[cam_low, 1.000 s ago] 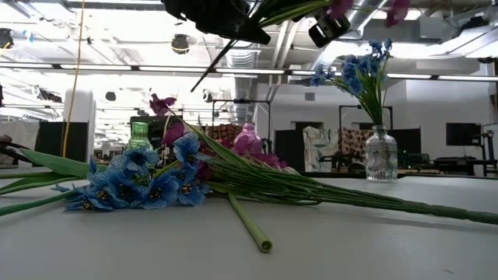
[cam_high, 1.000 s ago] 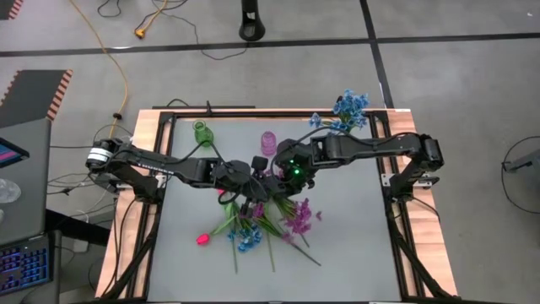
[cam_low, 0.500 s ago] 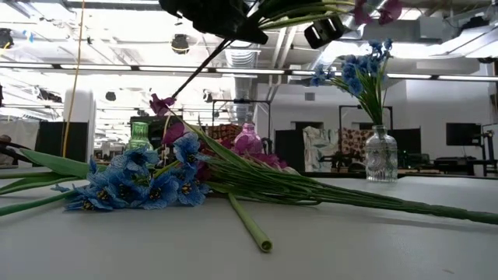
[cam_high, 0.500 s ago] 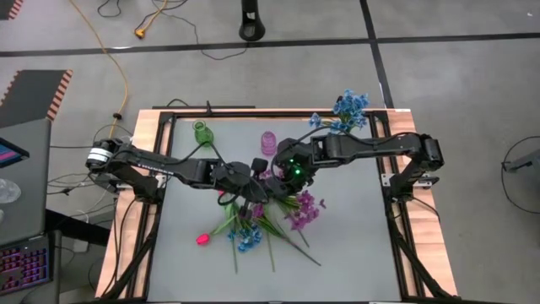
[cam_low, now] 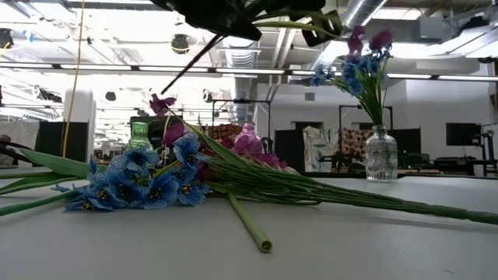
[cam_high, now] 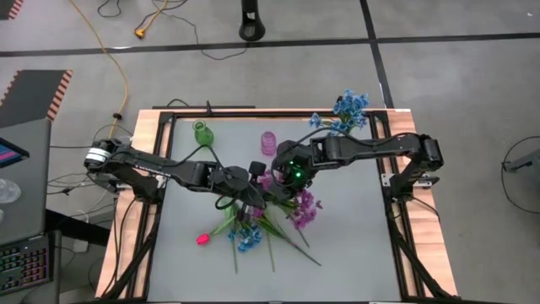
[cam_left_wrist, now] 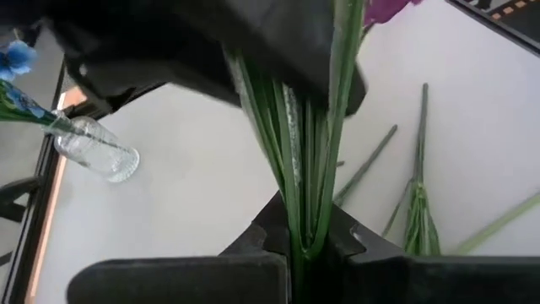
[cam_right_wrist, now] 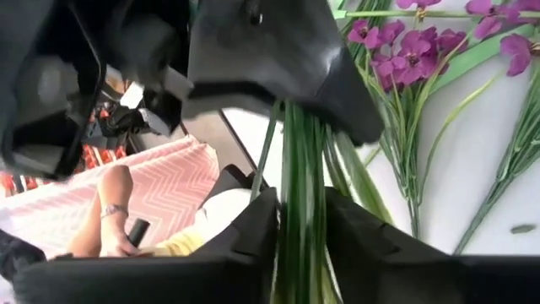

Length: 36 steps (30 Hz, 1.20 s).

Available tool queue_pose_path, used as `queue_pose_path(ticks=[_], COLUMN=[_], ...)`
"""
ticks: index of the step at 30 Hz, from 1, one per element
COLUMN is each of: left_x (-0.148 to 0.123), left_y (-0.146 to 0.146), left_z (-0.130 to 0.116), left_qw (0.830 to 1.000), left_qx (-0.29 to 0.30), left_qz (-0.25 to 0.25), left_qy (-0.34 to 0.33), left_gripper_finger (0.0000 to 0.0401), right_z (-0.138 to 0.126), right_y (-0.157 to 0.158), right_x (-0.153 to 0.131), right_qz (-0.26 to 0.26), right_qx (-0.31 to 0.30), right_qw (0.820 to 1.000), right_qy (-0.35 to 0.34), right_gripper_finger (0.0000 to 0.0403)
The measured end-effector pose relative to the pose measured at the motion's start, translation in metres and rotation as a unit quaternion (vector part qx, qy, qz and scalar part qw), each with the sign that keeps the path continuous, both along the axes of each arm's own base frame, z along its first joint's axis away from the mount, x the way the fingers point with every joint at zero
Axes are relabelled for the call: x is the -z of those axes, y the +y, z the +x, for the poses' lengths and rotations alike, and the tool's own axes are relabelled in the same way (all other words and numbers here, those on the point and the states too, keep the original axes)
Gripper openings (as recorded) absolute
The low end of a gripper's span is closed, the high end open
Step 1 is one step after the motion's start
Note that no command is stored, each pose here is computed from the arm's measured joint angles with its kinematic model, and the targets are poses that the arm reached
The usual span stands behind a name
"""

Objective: Sort flowers into vase by color
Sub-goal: Put the right purple flowers into the green vase

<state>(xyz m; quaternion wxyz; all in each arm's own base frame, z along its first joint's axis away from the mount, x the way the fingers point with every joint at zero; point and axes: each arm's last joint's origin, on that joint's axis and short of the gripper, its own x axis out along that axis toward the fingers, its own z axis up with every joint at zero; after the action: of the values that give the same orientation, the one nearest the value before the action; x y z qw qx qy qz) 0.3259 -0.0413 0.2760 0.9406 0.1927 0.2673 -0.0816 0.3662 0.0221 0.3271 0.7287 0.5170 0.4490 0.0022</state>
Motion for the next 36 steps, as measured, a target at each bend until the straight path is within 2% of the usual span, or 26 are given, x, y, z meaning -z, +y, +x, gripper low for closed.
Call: queue_pose_path(ticks=[4, 9, 14, 18, 23, 29, 36], left_x=[-0.011, -0.03, -0.047, -0.061, -0.045, -0.023, 0.0], left_y=[0.0, 0.004, 0.008, 0.011, 0.016, 0.027, 0.032], left_z=[-0.01, -0.033, -0.059, -0.077, -0.103, -0.136, -0.163], left_qw=[1.0, 0.998, 0.995, 0.992, 0.983, 0.96, 0.929], left_qx=[-0.005, -0.036, -0.067, -0.077, -0.088, -0.147, -0.168], left_qz=[-0.029, -0.056, -0.076, -0.093, -0.124, -0.152, -0.157], left_qy=[-0.002, 0.003, 0.002, -0.033, -0.102, -0.184, -0.289], left_gripper_finger=[0.0001, 0.0, 0.0, 0.0, 0.0, 0.0, 0.0], right_z=[0.0, -0.01, -0.033, -0.056, -0.082, -0.104, -0.117], right_y=[-0.008, -0.019, -0.029, -0.03, -0.026, -0.026, -0.025], right_x=[0.0, -0.021, -0.052, -0.075, -0.089, -0.09, -0.062], right_qz=[0.001, -0.059, -0.164, -0.245, -0.311, -0.39, -0.406], right_qx=[-0.002, -0.021, -0.018, -0.014, -0.025, -0.019, -0.01], right_qw=[1.0, 0.995, 0.973, 0.948, 0.927, 0.904, 0.889], right_qy=[-0.005, -0.08, -0.162, -0.204, -0.209, -0.174, -0.211], right_gripper_finger=[0.0164, 0.0181, 0.0181, 0.018, 0.018, 0.0175, 0.0169])
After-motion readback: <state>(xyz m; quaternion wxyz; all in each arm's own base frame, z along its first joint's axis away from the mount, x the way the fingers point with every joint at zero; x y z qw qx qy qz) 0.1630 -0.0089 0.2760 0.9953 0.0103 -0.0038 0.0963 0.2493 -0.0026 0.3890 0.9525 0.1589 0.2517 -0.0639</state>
